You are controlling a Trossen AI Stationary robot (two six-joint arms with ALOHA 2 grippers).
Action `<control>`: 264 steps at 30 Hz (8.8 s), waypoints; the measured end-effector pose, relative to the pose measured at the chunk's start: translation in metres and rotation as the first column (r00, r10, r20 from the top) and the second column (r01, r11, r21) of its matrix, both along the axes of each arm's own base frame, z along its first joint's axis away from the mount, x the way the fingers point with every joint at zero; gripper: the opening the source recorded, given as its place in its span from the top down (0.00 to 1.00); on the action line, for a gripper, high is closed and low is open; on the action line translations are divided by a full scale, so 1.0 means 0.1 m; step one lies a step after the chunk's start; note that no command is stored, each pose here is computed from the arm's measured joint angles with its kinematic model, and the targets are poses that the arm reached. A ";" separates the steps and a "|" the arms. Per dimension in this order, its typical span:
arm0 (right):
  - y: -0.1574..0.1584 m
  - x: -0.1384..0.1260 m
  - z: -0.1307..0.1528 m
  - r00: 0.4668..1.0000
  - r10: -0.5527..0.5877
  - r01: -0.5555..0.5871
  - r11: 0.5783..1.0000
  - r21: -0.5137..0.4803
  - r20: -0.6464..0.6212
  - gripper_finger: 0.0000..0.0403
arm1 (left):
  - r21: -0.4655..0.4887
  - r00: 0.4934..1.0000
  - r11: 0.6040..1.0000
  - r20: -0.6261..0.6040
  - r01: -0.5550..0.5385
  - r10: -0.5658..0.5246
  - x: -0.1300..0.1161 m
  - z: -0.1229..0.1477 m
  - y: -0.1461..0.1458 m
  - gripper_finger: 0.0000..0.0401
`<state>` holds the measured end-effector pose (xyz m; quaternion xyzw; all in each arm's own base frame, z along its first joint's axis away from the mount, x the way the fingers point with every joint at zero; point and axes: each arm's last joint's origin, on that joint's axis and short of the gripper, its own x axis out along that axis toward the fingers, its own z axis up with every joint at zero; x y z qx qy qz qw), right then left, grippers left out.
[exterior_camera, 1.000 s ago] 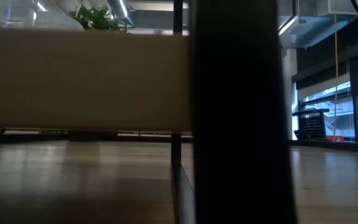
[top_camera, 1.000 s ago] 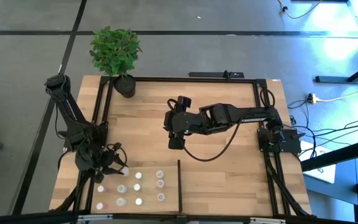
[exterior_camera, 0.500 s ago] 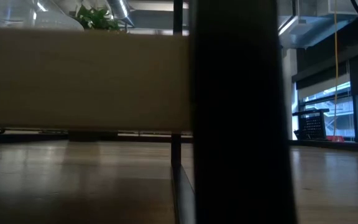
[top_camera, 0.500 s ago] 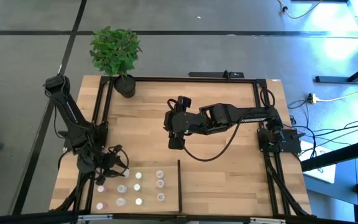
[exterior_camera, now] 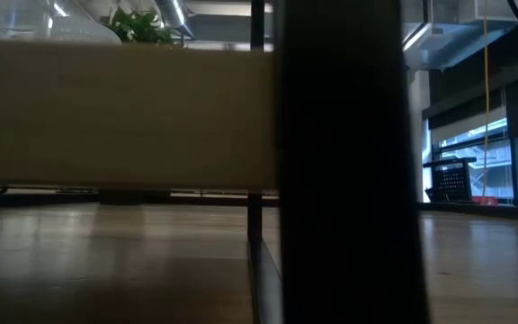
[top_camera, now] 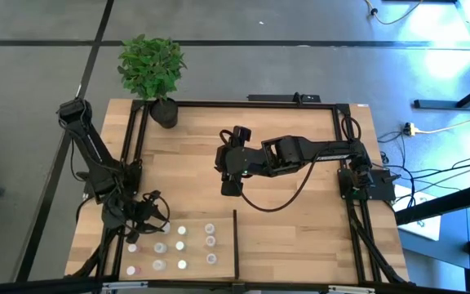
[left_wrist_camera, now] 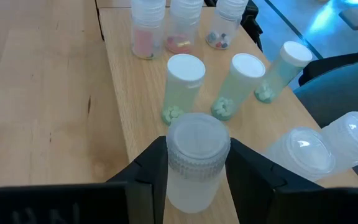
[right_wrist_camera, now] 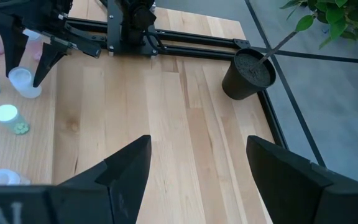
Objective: Pick and place medicine bottles onto shelf by color
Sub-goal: Put the white pill bottle on the shelf aligned with the other white pill bottles
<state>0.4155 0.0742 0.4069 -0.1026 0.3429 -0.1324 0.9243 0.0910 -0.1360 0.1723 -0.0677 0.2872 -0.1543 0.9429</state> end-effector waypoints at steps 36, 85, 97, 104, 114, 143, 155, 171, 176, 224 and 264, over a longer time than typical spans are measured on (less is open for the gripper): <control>0.00 0.00 0.00 1.000 0.000 0.000 1.000 0.000 0.000 0.34 | -0.057 0.999 0.998 -0.033 0.000 -0.002 0.00 0.00 -0.01 0.43; 0.00 0.00 0.00 1.000 0.000 0.000 1.000 0.000 0.000 0.34 | -0.128 0.981 0.981 0.111 -0.146 0.161 0.00 0.23 0.10 0.44; 0.00 0.00 0.00 1.000 0.000 0.000 1.000 0.000 0.000 0.34 | -0.120 0.917 0.910 -0.095 -0.397 0.387 0.23 0.40 0.24 0.44; 0.00 0.00 0.00 1.000 0.000 0.000 1.000 0.000 0.000 0.34 | -0.033 0.881 0.897 -0.203 -0.441 0.426 0.44 0.51 0.17 0.44; 0.00 0.00 0.00 1.000 0.000 0.000 1.000 0.000 0.000 0.34 | 0.134 0.781 0.868 -0.388 -0.477 0.489 0.64 0.48 0.00 0.44; 0.00 0.00 0.00 1.000 0.000 0.000 1.000 0.000 0.000 0.34 | 0.137 0.723 0.841 -0.451 -0.523 0.523 0.78 0.37 -0.14 0.27; 0.00 0.00 0.00 1.000 0.000 0.000 1.000 0.000 0.000 0.34 | 0.160 0.713 0.843 -0.466 -0.514 0.524 0.82 0.28 -0.19 0.26; 0.00 0.00 0.00 1.000 0.000 0.000 1.000 0.000 0.000 0.34 | 0.171 0.703 0.834 -0.464 -0.525 0.538 0.90 0.19 -0.22 0.26; 0.00 0.00 0.00 1.000 0.000 0.000 1.000 0.000 0.000 0.34 | 0.174 0.706 0.836 -0.462 -0.521 0.537 0.90 0.19 -0.21 0.26; 0.00 0.00 0.00 1.000 0.000 0.000 1.000 0.000 0.001 0.34 | 0.210 0.734 0.837 -0.406 -0.505 0.544 0.88 0.14 -0.28 0.82; 0.00 0.00 0.00 1.000 0.000 0.000 1.000 0.000 0.002 0.34 | -0.209 0.402 0.357 -0.649 -0.911 0.646 0.48 0.55 -0.17 0.17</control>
